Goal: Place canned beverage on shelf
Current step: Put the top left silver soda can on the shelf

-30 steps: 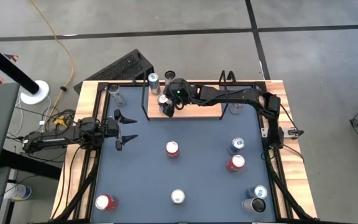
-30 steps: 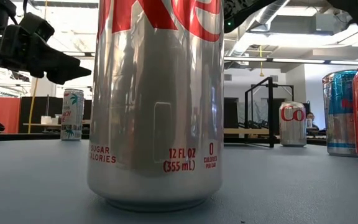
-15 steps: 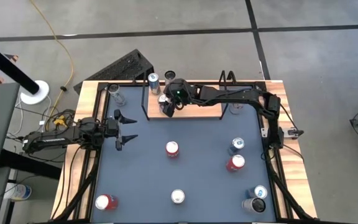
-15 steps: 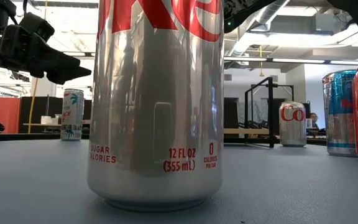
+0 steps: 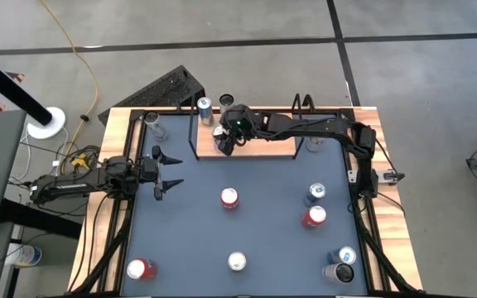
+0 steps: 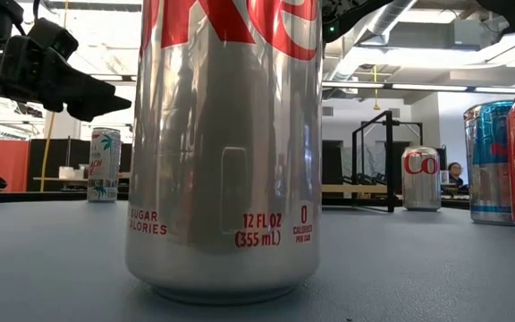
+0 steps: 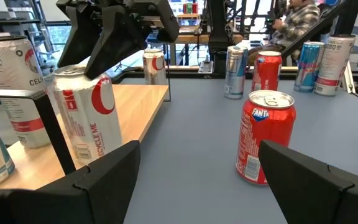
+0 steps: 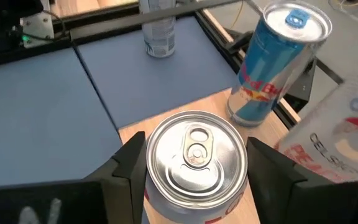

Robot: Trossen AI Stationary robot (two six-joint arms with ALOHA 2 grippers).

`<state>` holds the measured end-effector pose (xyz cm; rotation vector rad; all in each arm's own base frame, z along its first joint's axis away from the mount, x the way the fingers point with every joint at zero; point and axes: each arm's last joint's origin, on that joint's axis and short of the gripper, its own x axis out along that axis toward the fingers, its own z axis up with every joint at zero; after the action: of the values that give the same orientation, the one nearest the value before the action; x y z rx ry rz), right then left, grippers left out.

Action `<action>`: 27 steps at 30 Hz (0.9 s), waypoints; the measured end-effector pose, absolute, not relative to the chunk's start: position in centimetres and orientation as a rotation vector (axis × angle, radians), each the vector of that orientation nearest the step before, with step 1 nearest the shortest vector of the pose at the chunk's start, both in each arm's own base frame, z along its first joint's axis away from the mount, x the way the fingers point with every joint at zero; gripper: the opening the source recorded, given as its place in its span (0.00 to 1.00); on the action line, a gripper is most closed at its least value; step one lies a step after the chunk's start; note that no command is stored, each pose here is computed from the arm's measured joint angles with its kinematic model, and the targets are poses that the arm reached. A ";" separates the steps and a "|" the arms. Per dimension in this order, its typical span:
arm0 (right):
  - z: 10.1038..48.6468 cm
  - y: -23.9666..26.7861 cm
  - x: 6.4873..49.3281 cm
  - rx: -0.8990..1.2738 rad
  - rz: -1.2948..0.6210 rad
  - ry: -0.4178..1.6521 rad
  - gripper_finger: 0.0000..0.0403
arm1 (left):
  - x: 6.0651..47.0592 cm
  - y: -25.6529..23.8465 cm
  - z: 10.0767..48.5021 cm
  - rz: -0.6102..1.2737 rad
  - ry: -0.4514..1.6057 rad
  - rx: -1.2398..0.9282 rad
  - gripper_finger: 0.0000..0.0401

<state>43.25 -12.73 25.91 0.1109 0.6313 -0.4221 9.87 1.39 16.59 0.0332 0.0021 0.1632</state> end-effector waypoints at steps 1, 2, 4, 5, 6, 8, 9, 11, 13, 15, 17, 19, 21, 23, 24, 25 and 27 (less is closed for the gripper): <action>26.0 -12.6 43.2 0.112 -0.422 0.635 0.50 | 9.9 1.4 16.6 0.163 0.002 0.033 0.79; 26.2 -12.6 43.0 0.113 -0.423 0.641 0.50 | 9.9 1.4 16.6 0.163 0.002 0.033 0.79; 26.4 -12.5 42.7 0.114 -0.424 0.664 0.50 | 9.9 1.4 16.6 0.163 0.002 0.033 0.79; 26.5 -12.4 42.5 0.113 -0.432 0.669 0.50 | 9.9 1.4 16.6 0.163 0.002 0.033 0.79; 26.7 -12.4 42.2 0.111 -0.440 0.683 0.50 | 9.9 1.4 16.6 0.163 0.002 0.033 0.79; 26.8 -12.3 41.9 0.098 -0.442 0.715 0.50 | 9.9 1.4 16.6 0.163 0.002 0.033 0.79; 26.8 -12.3 41.7 0.096 -0.444 0.727 0.50 | 9.9 1.4 16.6 0.163 0.002 0.033 0.79; 27.1 -12.6 41.1 0.099 -0.451 0.754 0.50 | 9.9 1.4 16.6 0.163 0.002 0.033 0.79; 27.1 -12.8 40.7 0.102 -0.459 0.780 0.50 | 9.9 1.4 16.6 0.163 0.002 0.033 0.79; 27.4 -13.0 40.4 0.103 -0.468 0.789 0.50 | 9.9 1.4 16.6 0.163 0.002 0.033 0.79; 27.4 -13.2 40.1 0.095 -0.475 0.800 0.50 | 9.9 1.4 16.6 0.163 0.002 0.033 0.79; 27.5 -13.5 40.0 0.082 -0.481 0.805 0.50 | 9.9 1.4 16.6 0.163 0.002 0.033 0.79; 27.6 -14.0 39.5 0.085 -0.491 0.815 0.50 | 9.9 1.4 16.6 0.163 0.002 0.033 0.79; 27.5 -14.7 39.1 0.093 -0.508 0.829 0.50 | 9.9 1.4 16.6 0.163 0.002 0.033 0.79; 27.3 -15.1 38.9 0.098 -0.518 0.834 0.50 | 9.9 1.4 16.6 0.163 0.002 0.033 0.79; 27.1 -15.5 38.7 0.102 -0.529 0.833 0.50 | 9.9 1.4 16.6 0.163 0.002 0.033 0.79; 27.0 -16.3 38.1 0.118 -0.552 0.840 0.50 | 9.9 1.4 16.6 0.164 0.002 0.033 0.79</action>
<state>38.08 -16.34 27.01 0.1182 0.8396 -0.5518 9.87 1.39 16.59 0.0333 0.0022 0.1636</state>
